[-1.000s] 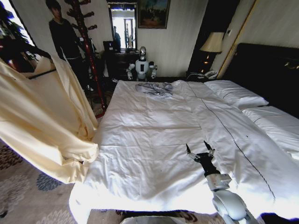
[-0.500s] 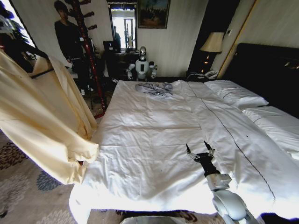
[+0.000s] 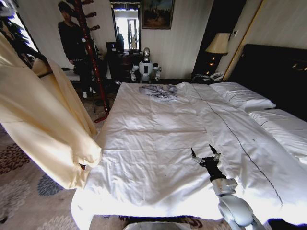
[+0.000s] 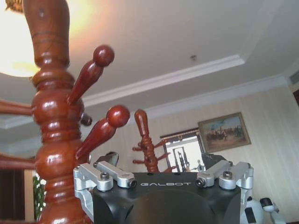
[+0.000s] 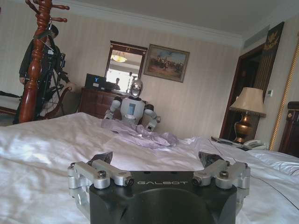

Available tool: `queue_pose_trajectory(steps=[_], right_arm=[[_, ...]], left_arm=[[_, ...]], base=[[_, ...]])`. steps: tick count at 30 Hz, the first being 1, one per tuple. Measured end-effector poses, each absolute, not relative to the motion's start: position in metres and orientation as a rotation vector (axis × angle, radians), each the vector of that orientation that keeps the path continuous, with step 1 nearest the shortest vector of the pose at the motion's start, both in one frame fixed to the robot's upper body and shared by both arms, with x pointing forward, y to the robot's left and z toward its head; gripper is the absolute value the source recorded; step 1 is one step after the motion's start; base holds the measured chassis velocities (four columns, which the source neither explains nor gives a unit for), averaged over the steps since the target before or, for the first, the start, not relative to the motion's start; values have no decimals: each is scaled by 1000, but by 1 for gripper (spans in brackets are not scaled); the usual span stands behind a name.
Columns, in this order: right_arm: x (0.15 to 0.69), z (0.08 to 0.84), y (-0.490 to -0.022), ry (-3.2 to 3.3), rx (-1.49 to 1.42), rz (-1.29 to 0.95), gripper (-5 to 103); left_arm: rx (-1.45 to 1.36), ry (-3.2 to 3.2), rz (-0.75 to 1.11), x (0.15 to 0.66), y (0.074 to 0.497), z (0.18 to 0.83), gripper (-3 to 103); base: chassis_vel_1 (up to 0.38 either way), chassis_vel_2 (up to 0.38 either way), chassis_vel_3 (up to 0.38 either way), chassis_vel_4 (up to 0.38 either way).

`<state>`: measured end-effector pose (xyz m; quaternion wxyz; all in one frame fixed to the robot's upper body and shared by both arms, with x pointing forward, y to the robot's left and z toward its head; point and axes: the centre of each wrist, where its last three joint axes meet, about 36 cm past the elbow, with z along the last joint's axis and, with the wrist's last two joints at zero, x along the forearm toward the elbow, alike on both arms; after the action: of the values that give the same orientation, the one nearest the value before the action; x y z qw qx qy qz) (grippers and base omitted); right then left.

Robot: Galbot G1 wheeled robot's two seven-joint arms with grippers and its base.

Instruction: Pick up the clothes from the bed and hang them on the clothes hanger.

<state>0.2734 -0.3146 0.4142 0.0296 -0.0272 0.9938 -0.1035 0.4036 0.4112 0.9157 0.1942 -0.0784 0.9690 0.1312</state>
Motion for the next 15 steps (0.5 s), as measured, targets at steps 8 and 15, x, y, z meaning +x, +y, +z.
queue_pose_trajectory(steps=[8,15], right_arm=[[273,414,-315,3065,-84,-319,100],[273,414,-315,3065,-84,-319,100]], left_arm=[[-225,2641,459,410,407,911,100],[-48,2780,408,407,359,871,100]], base=[[0,0,0,0],[0,0,0,0]])
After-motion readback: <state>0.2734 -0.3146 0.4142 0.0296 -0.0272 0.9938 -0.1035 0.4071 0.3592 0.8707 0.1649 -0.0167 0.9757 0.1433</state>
